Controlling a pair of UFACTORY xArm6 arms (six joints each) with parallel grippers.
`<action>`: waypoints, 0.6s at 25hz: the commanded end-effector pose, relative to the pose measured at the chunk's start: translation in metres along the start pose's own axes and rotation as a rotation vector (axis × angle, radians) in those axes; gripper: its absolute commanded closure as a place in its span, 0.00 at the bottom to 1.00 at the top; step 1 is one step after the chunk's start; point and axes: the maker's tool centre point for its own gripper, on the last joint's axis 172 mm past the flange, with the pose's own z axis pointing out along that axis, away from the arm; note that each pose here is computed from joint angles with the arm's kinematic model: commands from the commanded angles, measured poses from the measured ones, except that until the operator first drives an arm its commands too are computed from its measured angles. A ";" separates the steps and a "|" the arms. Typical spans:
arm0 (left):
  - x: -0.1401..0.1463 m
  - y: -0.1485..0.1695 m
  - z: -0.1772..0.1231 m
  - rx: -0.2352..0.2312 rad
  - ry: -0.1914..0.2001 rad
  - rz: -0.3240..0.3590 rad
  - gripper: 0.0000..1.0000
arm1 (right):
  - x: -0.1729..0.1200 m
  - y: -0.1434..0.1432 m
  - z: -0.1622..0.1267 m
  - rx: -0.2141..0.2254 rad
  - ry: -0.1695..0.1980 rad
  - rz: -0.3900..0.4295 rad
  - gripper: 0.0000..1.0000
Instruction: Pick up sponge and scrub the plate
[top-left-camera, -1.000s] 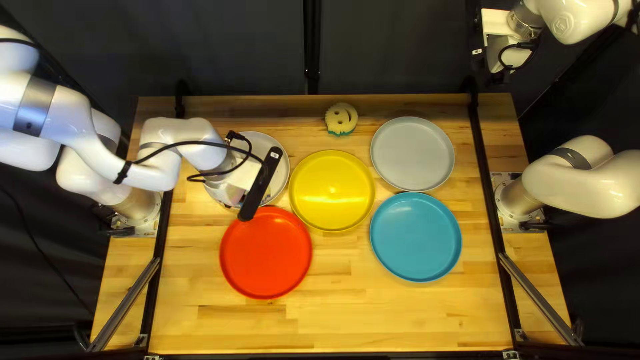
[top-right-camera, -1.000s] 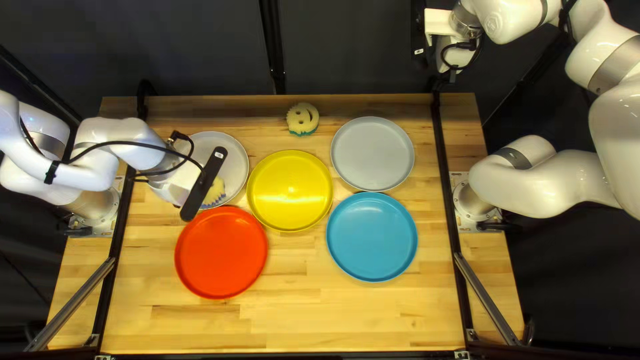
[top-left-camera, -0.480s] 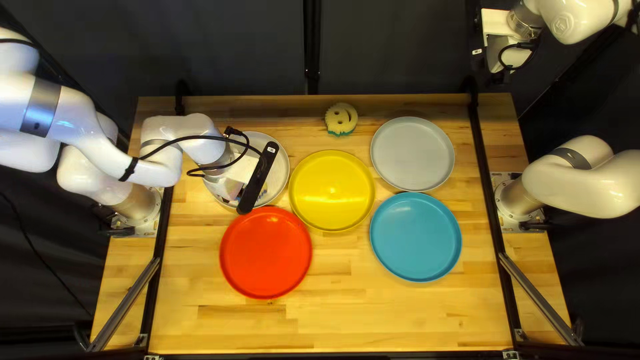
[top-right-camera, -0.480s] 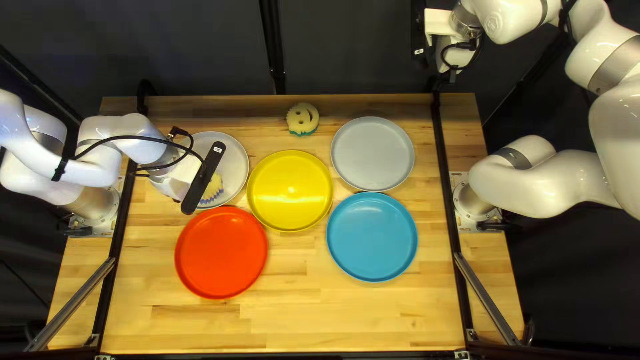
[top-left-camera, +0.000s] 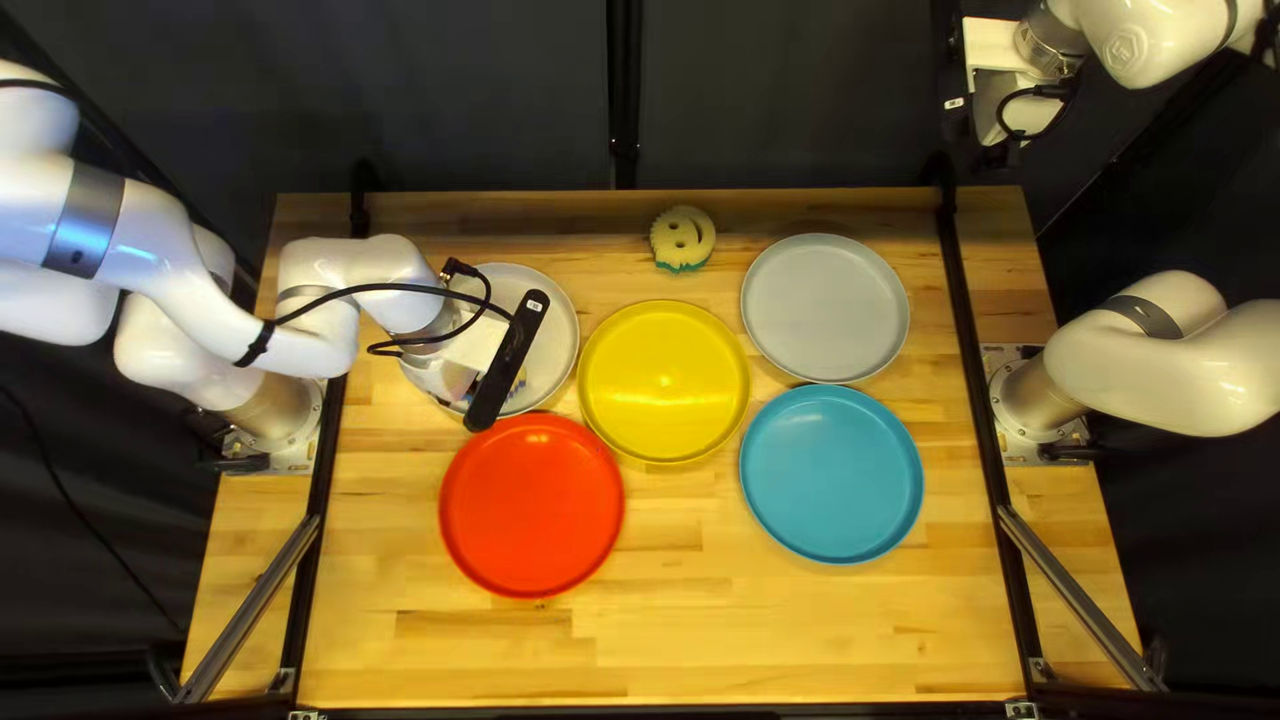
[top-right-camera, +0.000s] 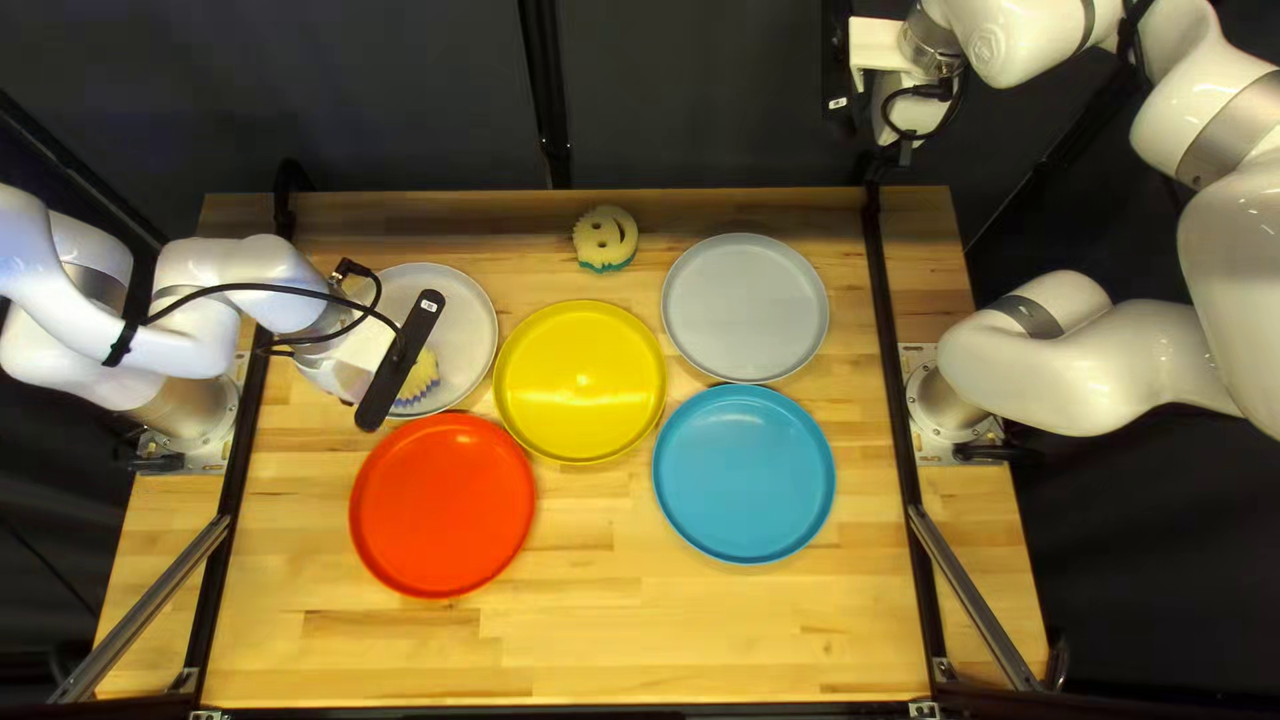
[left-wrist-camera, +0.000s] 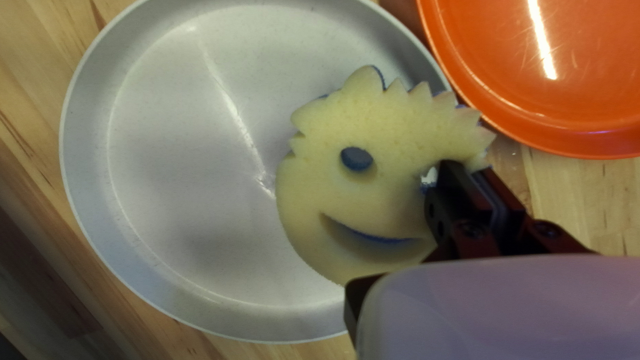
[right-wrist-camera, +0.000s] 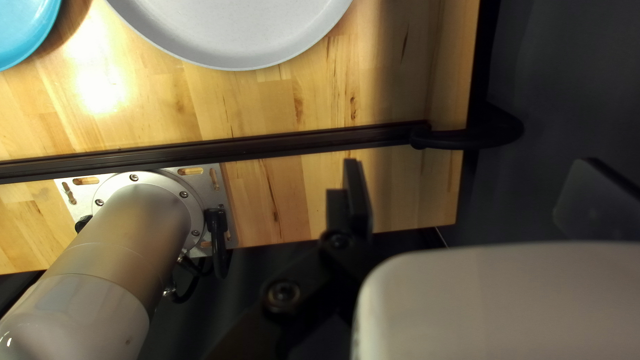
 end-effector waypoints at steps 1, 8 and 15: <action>-0.002 -0.003 0.006 -0.005 -0.003 -0.001 1.00 | 0.000 0.000 0.000 0.000 0.000 0.000 0.00; 0.028 -0.009 0.011 -0.002 0.006 0.026 1.00 | 0.000 0.000 0.000 0.000 0.000 0.000 0.00; 0.035 -0.012 0.014 0.001 0.010 0.047 1.00 | 0.000 0.000 0.000 0.000 0.000 0.000 0.00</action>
